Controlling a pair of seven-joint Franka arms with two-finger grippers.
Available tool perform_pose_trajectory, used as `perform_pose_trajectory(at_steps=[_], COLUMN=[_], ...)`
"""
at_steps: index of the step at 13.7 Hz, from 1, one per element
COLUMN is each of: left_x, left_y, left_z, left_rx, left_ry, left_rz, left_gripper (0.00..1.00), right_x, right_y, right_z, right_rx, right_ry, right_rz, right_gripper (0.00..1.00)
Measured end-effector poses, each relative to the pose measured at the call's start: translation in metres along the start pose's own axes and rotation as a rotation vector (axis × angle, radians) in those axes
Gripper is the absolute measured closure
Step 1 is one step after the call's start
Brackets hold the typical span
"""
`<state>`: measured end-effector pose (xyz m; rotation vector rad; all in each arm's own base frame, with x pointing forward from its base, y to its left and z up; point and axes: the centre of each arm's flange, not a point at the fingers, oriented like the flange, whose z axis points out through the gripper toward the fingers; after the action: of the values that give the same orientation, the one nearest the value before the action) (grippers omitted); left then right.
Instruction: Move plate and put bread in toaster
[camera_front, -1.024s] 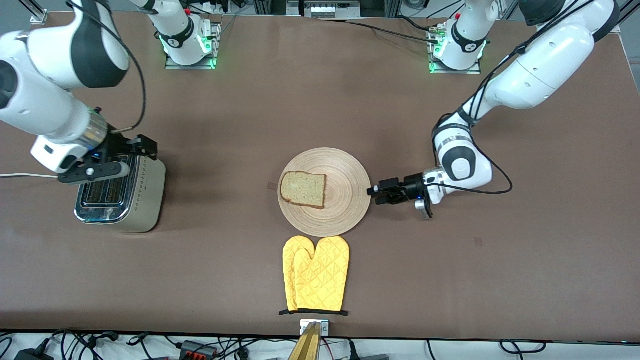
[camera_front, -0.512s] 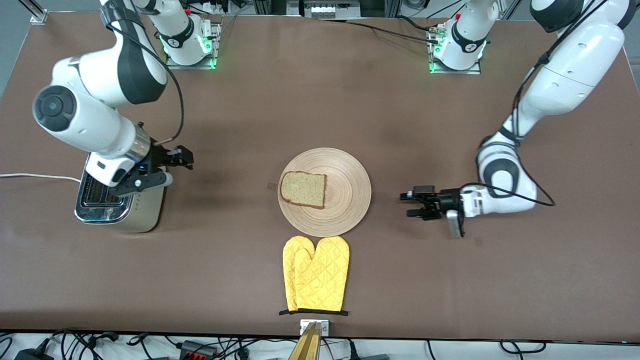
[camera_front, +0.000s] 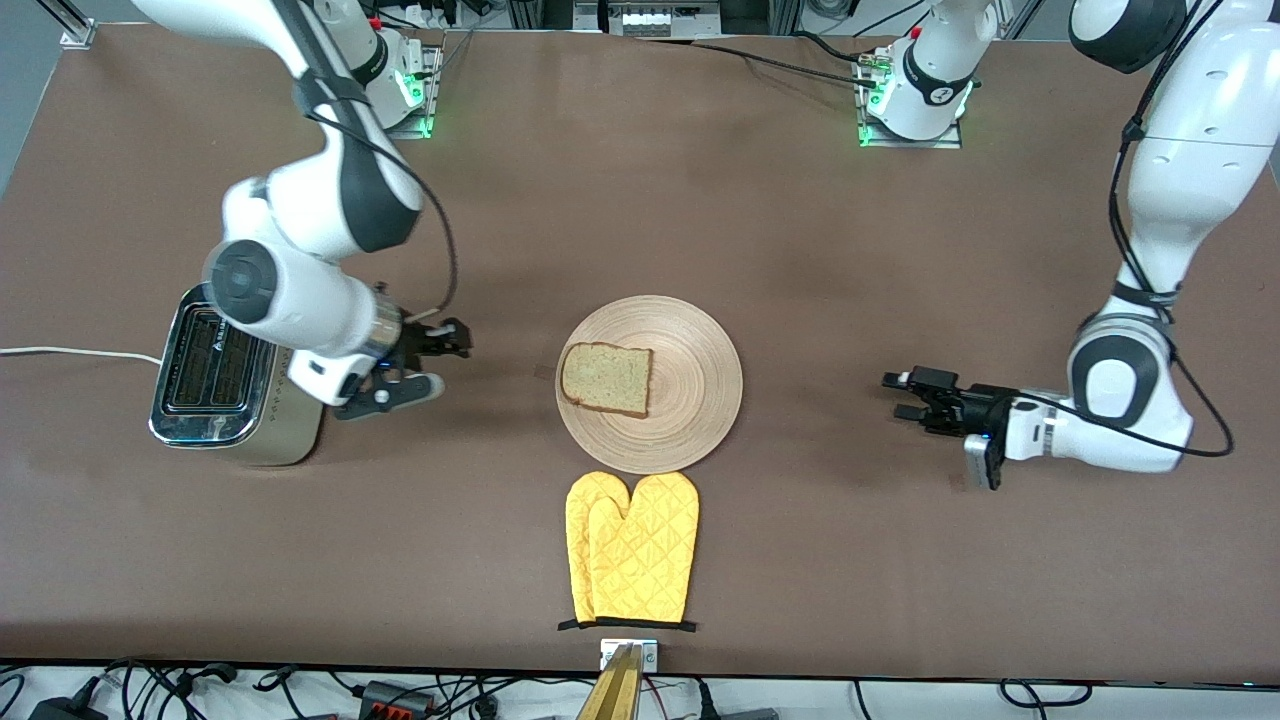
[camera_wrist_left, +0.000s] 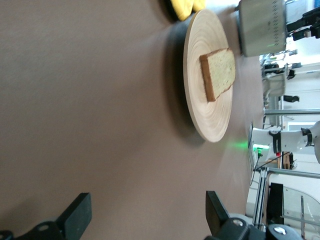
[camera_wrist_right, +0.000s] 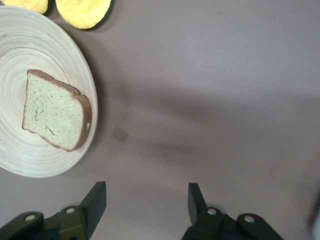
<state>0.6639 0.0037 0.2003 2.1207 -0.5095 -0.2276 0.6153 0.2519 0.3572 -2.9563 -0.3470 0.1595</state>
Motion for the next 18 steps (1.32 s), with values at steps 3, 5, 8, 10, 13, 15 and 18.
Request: perform_pose_trajectory(at_steps=[3, 5, 8, 10, 13, 15, 18], left_x=[-0.003, -0.001, 0.002, 0.003, -0.002, -0.008, -0.015], left_y=[0.03, 0.065, 0.132, 0.175, 0.233, 0.261, 0.298], left_z=[-0.049, -0.081, -0.112, -0.128, -0.148, -0.159, -0.153], left_rx=[0.124, 0.257, 0.504, 0.668, 0.871, 0.927, 0.962], left_ry=[-0.139, -0.179, -0.208, -0.195, -0.172, -0.153, -0.137], left_rz=[-0.163, -0.256, -0.351, -0.398, -0.441, -0.437, -0.416], left_gripper=[0.0, 0.0, 0.0, 0.0, 0.0, 0.0, 0.0], right_x=[0.005, 0.006, 0.006, 0.009, 0.015, 0.016, 0.017], right_y=[-0.031, -0.052, -0.084, -0.098, -0.114, -0.124, -0.126], right_z=[0.035, 0.06, 0.092, 0.107, 0.124, 0.136, 0.144], right_rx=[-0.007, -0.012, -0.014, -0.011, -0.01, -0.012, -0.015], right_ry=[0.001, 0.0, 0.022, 0.037, 0.041, 0.035, 0.028], right_rz=[0.037, 0.072, 0.139, 0.162, 0.183, 0.188, 0.196], right_gripper=[0.26, 0.26, 0.26, 0.27, 0.3, 0.32, 0.34])
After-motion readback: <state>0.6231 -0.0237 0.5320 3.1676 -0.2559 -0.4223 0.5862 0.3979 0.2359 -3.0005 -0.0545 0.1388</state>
